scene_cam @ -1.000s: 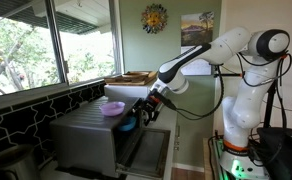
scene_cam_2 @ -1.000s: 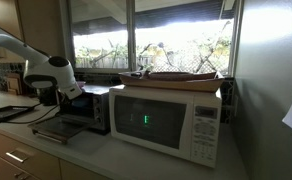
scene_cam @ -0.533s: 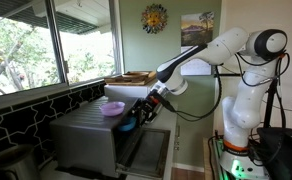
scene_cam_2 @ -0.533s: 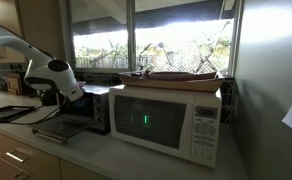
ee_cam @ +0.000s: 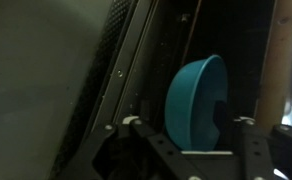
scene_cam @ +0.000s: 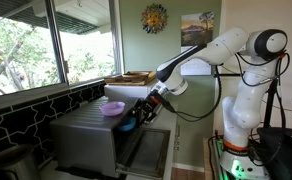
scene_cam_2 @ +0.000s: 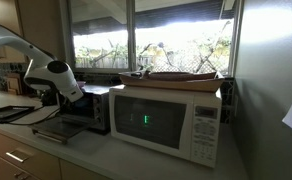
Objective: Remove the blue bowl from the microwave, put it on the left microwave and then put the purple bowl in the left microwave
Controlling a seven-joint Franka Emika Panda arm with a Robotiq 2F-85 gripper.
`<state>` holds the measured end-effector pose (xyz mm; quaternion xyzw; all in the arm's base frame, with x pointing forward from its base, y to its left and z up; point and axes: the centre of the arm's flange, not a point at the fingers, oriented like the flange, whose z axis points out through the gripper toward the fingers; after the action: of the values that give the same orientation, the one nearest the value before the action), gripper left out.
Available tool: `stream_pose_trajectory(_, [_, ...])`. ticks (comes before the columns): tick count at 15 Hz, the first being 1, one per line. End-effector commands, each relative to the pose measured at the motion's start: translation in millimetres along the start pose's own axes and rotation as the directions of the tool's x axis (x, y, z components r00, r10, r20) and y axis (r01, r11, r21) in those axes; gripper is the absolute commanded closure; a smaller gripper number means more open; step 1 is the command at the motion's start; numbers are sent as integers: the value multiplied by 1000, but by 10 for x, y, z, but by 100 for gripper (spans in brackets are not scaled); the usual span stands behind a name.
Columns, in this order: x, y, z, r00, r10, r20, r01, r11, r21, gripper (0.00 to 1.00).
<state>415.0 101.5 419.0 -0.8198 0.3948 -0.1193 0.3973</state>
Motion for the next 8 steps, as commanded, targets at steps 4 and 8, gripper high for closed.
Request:
stream_pose_trajectory(4, [28, 240, 27, 992, 126, -5, -126, 992, 27, 0])
stream_pose_trajectory(8, [-6, 326, 117, 971, 235, 52, -237, 971, 43, 0])
